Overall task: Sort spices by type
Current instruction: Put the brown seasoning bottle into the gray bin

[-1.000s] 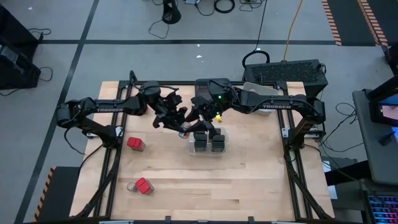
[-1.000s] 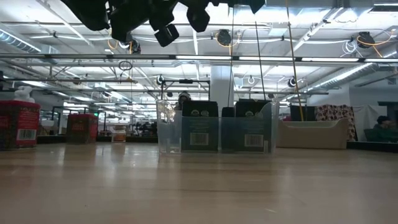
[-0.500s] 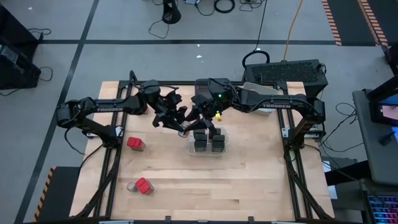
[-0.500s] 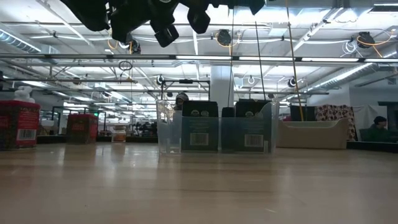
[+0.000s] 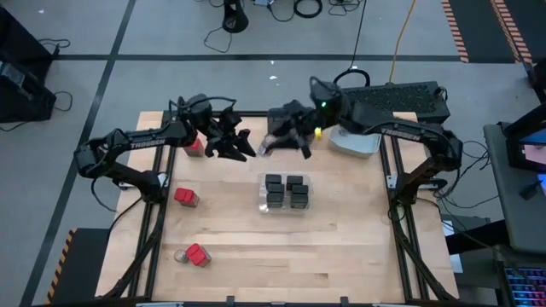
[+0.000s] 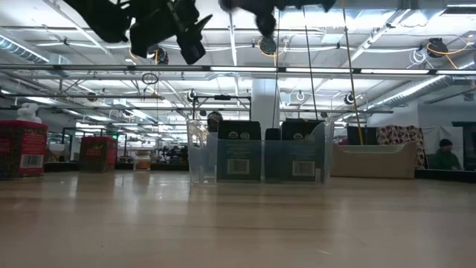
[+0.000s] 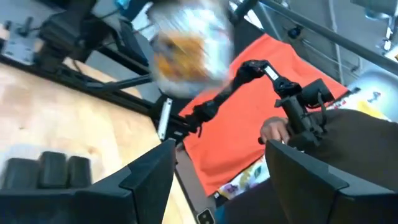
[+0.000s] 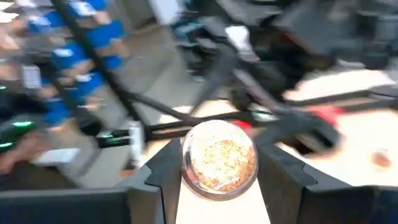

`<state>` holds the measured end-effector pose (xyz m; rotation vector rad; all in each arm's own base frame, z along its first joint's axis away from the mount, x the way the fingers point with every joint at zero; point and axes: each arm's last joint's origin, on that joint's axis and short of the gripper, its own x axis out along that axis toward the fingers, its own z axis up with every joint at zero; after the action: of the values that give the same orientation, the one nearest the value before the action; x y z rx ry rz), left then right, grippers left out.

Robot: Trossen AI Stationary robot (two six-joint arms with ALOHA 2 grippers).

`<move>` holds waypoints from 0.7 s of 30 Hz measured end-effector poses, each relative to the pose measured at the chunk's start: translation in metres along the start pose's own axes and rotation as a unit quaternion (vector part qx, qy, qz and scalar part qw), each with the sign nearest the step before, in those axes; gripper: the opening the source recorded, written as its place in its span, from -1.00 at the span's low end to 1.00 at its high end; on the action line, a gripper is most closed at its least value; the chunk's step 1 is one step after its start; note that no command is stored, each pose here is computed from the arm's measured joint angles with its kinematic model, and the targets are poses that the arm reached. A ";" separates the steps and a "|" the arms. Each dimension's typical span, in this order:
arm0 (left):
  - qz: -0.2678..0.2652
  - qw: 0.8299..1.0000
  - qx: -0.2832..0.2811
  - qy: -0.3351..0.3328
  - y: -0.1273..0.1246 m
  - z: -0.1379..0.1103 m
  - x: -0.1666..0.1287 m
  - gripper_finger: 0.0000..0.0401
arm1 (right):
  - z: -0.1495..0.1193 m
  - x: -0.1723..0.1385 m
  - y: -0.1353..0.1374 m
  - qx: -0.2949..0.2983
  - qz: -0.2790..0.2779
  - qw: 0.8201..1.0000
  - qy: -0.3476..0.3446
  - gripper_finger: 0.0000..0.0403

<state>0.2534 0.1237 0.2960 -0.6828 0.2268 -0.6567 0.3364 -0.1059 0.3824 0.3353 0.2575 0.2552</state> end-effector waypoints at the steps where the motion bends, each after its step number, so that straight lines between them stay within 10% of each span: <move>1: 0.005 1.000 -0.002 -0.003 0.001 0.000 -0.003 0.26 | 0.001 -0.010 -0.002 0.000 -0.027 1.000 0.007 -0.25; 8: 0.054 0.998 -0.018 -0.008 0.013 -0.005 -0.016 0.26 | -0.012 -0.061 -0.017 0.032 -0.240 0.966 0.096 -0.24; 14: 0.148 0.989 -0.024 -0.003 0.026 -0.019 -0.023 0.26 | -0.032 -0.097 -0.031 0.094 -0.423 0.880 0.194 -0.23; 21: 0.318 0.946 -0.008 0.070 0.032 -0.033 -0.027 0.26 | -0.050 -0.112 -0.058 0.161 -0.484 0.820 0.260 -0.24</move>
<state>0.2346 0.1427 0.2497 -0.5341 0.5563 -0.0810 0.2294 -0.1768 0.3390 0.4254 0.9824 -0.7362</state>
